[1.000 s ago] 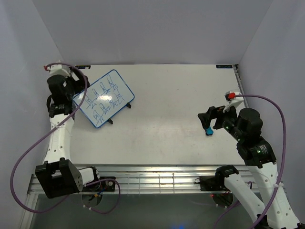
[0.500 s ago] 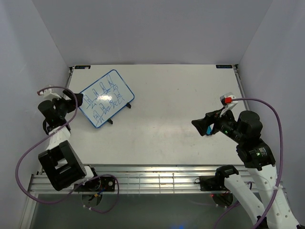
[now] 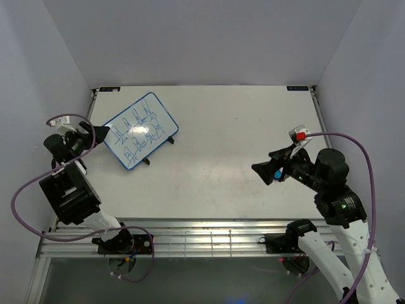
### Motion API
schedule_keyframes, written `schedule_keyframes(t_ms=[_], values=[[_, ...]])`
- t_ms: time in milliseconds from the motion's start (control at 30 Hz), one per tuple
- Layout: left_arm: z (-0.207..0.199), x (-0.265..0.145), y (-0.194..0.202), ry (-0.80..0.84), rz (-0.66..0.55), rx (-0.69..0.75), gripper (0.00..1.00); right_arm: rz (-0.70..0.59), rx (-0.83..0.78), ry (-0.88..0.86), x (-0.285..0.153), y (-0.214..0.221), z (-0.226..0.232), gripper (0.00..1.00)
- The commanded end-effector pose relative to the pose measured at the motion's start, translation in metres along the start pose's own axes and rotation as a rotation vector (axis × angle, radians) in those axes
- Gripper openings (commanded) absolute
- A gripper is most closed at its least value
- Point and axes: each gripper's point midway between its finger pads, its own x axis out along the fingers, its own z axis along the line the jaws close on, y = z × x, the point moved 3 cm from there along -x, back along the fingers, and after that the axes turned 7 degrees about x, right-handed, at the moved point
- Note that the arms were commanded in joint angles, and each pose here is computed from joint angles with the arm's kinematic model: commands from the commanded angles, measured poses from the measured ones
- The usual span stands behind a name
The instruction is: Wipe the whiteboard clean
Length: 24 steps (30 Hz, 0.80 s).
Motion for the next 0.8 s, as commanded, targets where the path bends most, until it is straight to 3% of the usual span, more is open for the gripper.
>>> schedule_keyframes(t_ms=[0, 100, 233, 367, 467, 767], values=[[-0.006, 0.006, -0.008, 0.117, 0.017, 0.026, 0.96, -0.039, -0.047, -0.057, -0.001, -0.013, 0.010, 0.90], [-0.004, 0.012, -0.011, 0.166, 0.029, 0.018, 0.90, -0.040, -0.052, -0.045, -0.002, -0.013, 0.009, 0.92], [-0.002, 0.019, -0.016, 0.207, 0.036, 0.015, 0.76, -0.034, -0.053, -0.015, 0.001, -0.012, 0.003, 0.93], [0.002, 0.020, -0.014, 0.229, 0.047, -0.003, 0.71, -0.022, -0.055, -0.034, 0.001, -0.012, 0.006, 0.95], [0.004, 0.021, -0.010, 0.246, 0.055, -0.014, 0.56, -0.018, -0.054, -0.038, 0.002, -0.012, 0.006, 0.96], [0.005, 0.022, -0.005, 0.261, 0.064, -0.032, 0.53, -0.002, -0.058, -0.032, 0.003, -0.009, 0.005, 0.98]])
